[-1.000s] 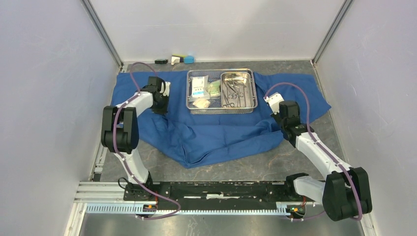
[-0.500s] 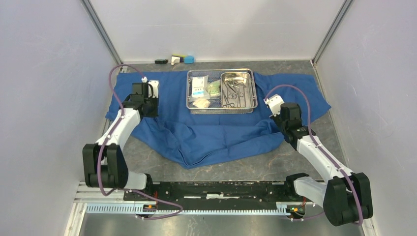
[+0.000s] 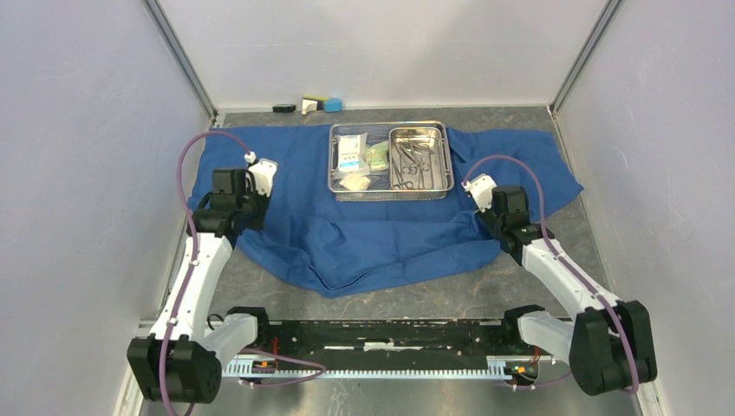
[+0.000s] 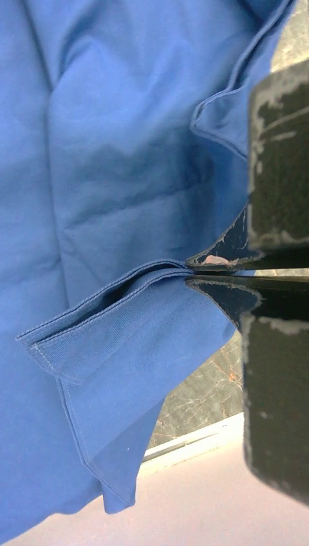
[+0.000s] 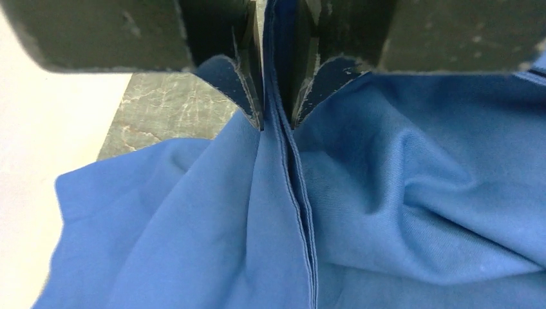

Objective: Open and lay out the surgical kit
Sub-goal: Open the surgical kit at the center of the board.

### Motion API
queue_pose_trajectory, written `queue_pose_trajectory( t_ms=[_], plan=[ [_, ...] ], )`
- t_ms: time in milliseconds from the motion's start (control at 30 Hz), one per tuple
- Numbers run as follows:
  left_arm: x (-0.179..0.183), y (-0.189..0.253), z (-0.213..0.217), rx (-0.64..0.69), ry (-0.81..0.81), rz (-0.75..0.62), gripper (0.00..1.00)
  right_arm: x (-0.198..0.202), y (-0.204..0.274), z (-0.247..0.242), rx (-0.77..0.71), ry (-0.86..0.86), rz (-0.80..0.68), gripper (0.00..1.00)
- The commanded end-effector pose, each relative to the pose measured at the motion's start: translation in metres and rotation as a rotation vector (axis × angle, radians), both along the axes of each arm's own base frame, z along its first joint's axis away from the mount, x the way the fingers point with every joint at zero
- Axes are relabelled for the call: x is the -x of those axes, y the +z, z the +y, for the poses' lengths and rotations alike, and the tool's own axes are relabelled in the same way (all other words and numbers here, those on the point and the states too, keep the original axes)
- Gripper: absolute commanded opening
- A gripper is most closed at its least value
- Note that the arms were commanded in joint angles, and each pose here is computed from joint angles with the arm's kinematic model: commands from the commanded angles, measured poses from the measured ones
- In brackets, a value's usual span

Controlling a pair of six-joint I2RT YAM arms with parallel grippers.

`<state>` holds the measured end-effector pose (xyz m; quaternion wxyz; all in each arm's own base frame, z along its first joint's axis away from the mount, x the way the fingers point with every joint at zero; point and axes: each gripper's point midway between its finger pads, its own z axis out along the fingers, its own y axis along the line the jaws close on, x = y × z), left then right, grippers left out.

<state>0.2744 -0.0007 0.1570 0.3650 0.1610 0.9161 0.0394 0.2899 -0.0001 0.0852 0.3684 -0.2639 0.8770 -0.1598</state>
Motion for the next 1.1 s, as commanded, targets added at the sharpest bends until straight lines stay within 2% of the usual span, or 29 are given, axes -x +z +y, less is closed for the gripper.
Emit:
queue_pose_trajectory(
  t_ms=[0,167,400,767,1067],
  plan=[
    [0.026,-0.008,-0.011,0.008,-0.130,0.059,0.02,-0.010,-0.005,0.012,-0.034,0.033,0.056,0.31],
    [0.029,-0.014,-0.018,0.033,-0.157,0.065,0.02,-0.045,0.013,0.031,-0.071,0.062,0.032,0.47],
    [0.018,-0.013,-0.021,0.051,-0.156,0.042,0.02,-0.085,0.023,0.063,-0.115,0.090,0.019,0.57],
    [0.008,-0.009,-0.021,0.054,-0.144,0.025,0.02,-0.107,-0.012,0.070,-0.014,0.086,0.048,0.61],
    [0.004,-0.008,-0.022,0.065,-0.142,0.021,0.02,-0.122,-0.019,0.065,0.064,0.086,0.015,0.58]
  ],
)
